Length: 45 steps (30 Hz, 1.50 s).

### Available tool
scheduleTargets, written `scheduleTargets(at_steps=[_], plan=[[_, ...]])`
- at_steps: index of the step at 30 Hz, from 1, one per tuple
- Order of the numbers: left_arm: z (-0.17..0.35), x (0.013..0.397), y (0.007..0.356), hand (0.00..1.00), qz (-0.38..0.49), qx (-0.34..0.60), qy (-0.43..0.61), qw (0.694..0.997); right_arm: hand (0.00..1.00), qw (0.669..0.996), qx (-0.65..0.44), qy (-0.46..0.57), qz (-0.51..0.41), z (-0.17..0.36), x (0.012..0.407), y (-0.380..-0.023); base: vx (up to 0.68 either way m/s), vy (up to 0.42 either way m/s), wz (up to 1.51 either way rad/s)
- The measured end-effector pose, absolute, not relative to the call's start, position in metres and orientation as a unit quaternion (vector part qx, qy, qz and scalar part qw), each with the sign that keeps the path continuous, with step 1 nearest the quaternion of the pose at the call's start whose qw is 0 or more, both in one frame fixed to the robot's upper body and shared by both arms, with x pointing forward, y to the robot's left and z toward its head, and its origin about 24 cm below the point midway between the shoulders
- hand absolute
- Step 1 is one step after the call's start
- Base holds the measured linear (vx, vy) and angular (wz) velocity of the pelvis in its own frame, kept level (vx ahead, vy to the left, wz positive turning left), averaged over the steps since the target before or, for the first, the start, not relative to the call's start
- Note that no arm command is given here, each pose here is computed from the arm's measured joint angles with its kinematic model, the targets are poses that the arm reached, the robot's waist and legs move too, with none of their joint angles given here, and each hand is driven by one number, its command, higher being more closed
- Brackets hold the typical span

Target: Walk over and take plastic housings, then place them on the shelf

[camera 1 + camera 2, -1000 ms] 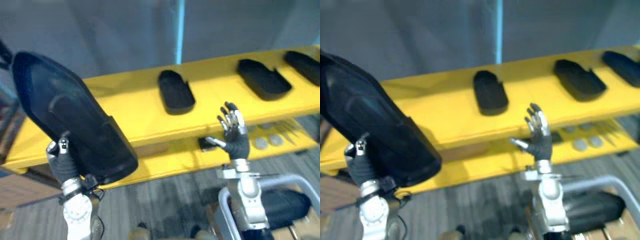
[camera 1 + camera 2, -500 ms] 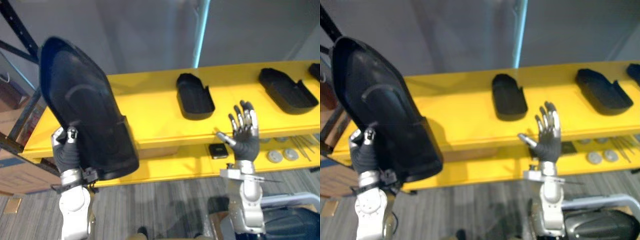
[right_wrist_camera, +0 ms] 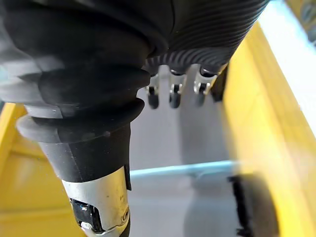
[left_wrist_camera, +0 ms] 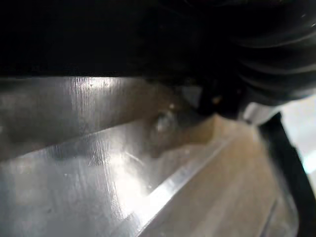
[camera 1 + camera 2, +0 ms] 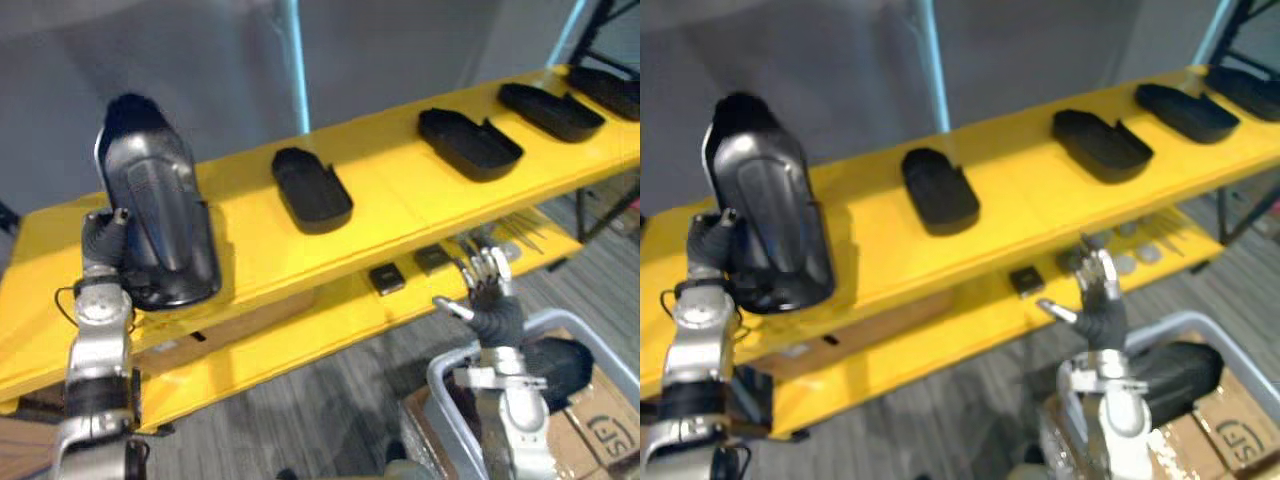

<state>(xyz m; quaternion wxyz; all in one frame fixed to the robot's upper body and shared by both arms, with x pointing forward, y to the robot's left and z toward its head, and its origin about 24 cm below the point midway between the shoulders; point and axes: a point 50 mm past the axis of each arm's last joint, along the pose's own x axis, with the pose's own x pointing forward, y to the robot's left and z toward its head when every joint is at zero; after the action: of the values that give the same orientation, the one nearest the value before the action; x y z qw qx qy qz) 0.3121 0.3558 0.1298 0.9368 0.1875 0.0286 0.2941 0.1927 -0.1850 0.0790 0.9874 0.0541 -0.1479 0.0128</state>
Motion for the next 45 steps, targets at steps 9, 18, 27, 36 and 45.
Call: scheduleTargets(at_steps=[9, 18, 27, 36, 45], plan=[[0.123, 0.322, 0.378, 1.0, 0.325, 0.087, 0.134, 0.932, 0.0, 0.991, 0.053, -0.11, 0.051, 0.07, 0.19, -0.175, -0.04, -0.01, -0.2], [0.117, 0.329, 0.371, 1.0, 0.322, 0.088, 0.203, 0.921, 0.0, 0.994, 0.042, -0.09, 0.055, 0.068, 0.189, -0.177, -0.05, -0.019, -0.03], [0.146, 0.342, 0.369, 1.0, 0.323, 0.152, 0.195, 0.913, 0.0, 0.992, 0.048, -0.1, 0.06, 0.075, 0.193, -0.171, -0.02, -0.006, 0.0], [0.169, 0.345, 0.372, 1.0, 0.331, 0.172, 0.177, 0.911, 0.0, 0.992, 0.064, -0.091, 0.067, 0.073, 0.192, -0.168, -0.07, -0.015, -0.02], [0.198, 0.338, 0.39, 1.0, 0.376, 0.186, 0.153, 0.895, 0.0, 0.982, 0.036, -0.142, 0.12, 0.087, 0.195, -0.16, -0.07, 0.006, -0.03]])
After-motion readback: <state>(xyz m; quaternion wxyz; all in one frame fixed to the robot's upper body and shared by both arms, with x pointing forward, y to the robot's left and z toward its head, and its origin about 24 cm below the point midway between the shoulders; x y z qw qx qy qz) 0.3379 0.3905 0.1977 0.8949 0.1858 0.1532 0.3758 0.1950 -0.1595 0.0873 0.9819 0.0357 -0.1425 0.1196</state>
